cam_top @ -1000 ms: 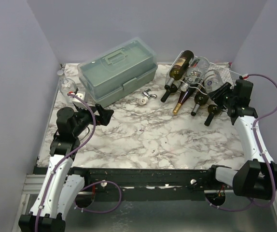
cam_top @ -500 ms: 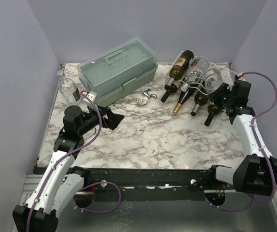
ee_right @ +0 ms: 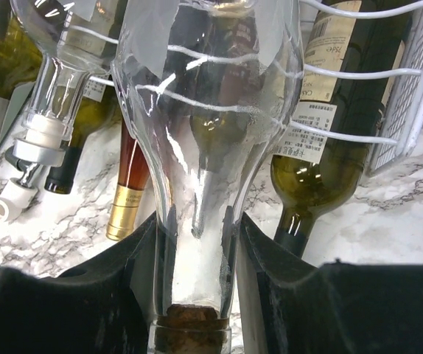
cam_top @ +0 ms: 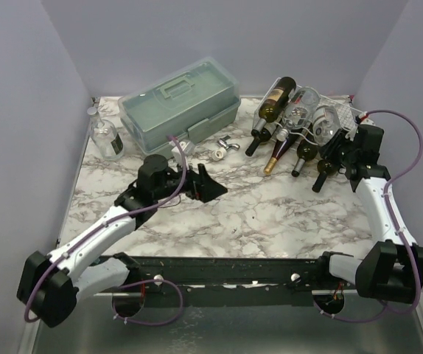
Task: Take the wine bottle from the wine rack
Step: Pick up the wine bottle from the wine rack.
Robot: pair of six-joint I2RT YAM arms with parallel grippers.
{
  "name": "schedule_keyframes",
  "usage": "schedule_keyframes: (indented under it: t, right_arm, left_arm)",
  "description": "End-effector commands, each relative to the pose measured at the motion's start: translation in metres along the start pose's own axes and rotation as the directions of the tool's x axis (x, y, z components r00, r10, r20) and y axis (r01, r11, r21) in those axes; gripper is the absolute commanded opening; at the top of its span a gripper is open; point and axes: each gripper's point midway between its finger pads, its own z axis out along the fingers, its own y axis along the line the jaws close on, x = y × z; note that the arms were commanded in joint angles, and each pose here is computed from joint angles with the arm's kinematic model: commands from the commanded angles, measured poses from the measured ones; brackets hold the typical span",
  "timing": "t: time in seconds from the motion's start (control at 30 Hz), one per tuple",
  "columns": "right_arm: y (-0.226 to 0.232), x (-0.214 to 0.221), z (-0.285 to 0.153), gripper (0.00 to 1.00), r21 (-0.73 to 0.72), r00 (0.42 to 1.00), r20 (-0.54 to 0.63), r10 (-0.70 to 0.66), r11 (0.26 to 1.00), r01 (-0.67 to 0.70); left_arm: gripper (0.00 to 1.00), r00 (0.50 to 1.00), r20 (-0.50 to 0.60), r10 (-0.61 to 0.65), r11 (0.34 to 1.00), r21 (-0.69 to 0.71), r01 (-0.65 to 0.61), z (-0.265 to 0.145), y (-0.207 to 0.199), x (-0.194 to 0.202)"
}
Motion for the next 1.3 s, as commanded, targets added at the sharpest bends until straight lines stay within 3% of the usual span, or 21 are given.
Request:
schedule_keyframes:
  t: [0.0, 0.3, 0.57, 0.87, 1.07, 1.27]
  right_arm:
    - [0.007, 0.001, -0.006, 0.00, -0.045, 1.000, 0.017, -0.023, 0.999, 0.024]
    - [0.003, 0.004, -0.014, 0.00, -0.028, 0.999, 0.045, -0.028, 0.999, 0.029]
    - [0.006, 0.006, -0.025, 0.00, -0.039, 0.998, 0.053, -0.026, 0.999, 0.028]
    - [0.005, 0.007, -0.030, 0.00, -0.034, 0.998, 0.058, -0.033, 0.999, 0.035]
    - [0.005, 0.007, -0.035, 0.00, -0.035, 0.996, 0.073, -0.043, 0.998, 0.046]
    - [0.006, 0.002, -0.040, 0.00, -0.035, 0.994, 0.095, -0.060, 0.997, 0.063]
  left_arm:
    - [0.97, 0.974, 0.084, -0.211, 0.974, 0.099, 0.203, 0.042, -0.035, -0.039]
    - [0.97, 0.877, 0.090, -0.472, 0.875, 0.171, 0.453, 0.156, -0.068, -0.081]
    - [0.99, 0.778, 0.044, -0.627, 0.772, 0.166, 0.613, 0.233, -0.066, -0.082]
    - [0.99, 0.721, -0.011, -0.693, 0.711, 0.154, 0.686, 0.288, -0.077, -0.060]
    - [0.99, 0.686, 0.053, -0.726, 0.687, 0.107, 0.719, 0.317, -0.063, -0.058]
    - [0.99, 0.691, 0.070, -0.720, 0.694, 0.053, 0.718, 0.344, -0.048, -0.051]
